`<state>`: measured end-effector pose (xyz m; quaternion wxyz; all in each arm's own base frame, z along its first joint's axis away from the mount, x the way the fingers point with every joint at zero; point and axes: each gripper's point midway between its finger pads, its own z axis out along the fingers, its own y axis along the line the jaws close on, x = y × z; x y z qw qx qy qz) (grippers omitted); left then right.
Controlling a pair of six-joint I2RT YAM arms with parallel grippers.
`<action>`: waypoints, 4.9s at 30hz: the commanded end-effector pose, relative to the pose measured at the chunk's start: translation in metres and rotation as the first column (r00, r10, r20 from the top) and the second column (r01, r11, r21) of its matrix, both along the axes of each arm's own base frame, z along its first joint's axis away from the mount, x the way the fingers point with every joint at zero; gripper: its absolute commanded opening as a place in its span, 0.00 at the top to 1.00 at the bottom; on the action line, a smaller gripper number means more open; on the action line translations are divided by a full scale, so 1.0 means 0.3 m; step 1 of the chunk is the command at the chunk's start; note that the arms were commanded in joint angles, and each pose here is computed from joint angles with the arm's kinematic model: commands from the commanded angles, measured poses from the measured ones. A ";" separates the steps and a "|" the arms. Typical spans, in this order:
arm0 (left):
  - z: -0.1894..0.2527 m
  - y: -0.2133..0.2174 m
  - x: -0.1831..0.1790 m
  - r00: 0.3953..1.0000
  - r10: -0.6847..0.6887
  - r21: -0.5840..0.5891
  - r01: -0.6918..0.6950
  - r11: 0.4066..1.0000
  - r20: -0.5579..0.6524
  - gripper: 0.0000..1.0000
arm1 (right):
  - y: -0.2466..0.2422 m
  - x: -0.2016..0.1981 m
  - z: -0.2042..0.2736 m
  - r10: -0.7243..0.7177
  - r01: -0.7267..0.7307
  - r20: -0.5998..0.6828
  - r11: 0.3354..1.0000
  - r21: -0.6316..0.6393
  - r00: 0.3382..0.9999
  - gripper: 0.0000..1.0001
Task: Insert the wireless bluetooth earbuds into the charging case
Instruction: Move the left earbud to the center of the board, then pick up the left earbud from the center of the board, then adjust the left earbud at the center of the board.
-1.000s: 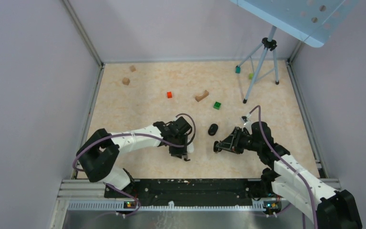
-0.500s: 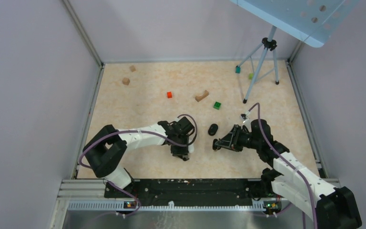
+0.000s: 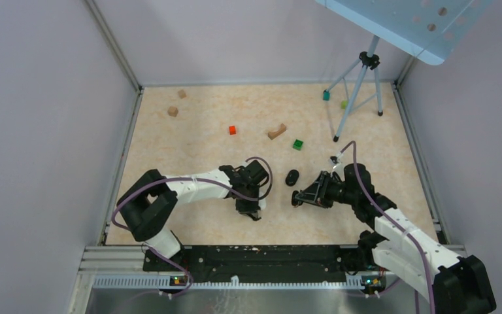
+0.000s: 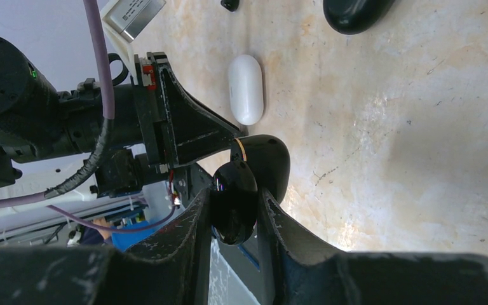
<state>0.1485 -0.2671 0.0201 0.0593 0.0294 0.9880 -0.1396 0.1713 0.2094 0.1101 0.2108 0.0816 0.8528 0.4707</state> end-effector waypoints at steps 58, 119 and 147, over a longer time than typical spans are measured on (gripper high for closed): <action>0.185 0.281 0.569 0.859 0.463 0.057 -0.485 0.873 0.220 0.47 | 0.041 0.062 0.103 0.020 -0.025 0.100 0.999 0.045 0.995 1.00; 0.161 0.319 0.700 0.812 0.481 0.123 -0.543 0.831 0.331 0.87 | 0.032 0.064 0.134 0.007 -0.012 0.119 0.999 0.042 0.993 1.00; 0.647 0.143 0.679 0.801 0.060 -0.049 -0.038 0.998 0.595 1.00 | 0.094 0.183 0.228 0.007 -0.024 0.190 0.995 0.092 0.982 1.00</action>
